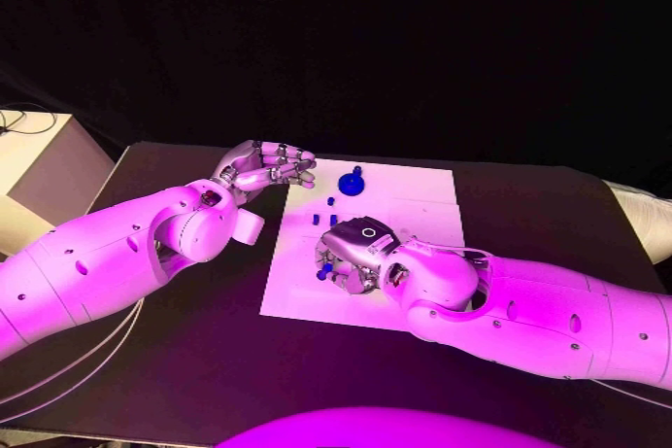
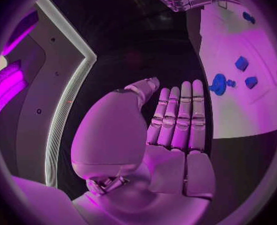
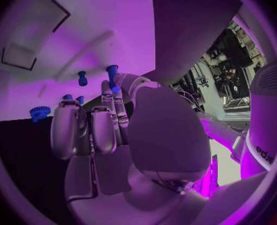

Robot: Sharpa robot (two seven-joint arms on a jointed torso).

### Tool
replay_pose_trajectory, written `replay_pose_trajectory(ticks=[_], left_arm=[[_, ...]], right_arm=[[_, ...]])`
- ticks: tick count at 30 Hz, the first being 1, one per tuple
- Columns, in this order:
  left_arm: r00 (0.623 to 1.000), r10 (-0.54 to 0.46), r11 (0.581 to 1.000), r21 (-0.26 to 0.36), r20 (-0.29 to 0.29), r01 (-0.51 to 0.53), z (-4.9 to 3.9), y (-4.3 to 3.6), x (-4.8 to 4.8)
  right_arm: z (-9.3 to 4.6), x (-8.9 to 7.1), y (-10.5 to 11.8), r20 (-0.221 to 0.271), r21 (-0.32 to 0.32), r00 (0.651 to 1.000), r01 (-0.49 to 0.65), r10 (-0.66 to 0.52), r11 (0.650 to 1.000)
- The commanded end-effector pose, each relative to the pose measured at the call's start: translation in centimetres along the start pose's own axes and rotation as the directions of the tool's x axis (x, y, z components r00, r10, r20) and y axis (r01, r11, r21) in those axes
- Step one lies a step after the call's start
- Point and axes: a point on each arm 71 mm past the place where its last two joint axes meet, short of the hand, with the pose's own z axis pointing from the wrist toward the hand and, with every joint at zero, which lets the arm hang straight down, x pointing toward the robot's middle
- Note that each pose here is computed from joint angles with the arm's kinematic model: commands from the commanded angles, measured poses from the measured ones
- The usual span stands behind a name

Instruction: Assemble the parts on the task board

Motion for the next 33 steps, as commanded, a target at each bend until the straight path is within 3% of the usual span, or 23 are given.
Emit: replay_pose_trajectory(ticks=[1,22,33], left_arm=[[1.000,-0.010,1.000,0.007,-0.016,0.011,0.04,-0.11,0.24],[1.000,-0.009,1.000,0.006,-0.015,0.009,-0.01,-0.13,0.16],[1.000,-0.009,1.000,0.005,-0.016,0.010,0.02,-0.10,0.18]], right_arm=[[0.14,0.65,0.14,-0.035,-0.009,0.999,0.018,-0.018,1.000],[0.39,1.54,0.24,-0.022,0.001,1.000,-0.011,0.011,1.000],[0.38,1.28,0.01,0.023,0.005,0.999,-0.027,0.027,1.000]])
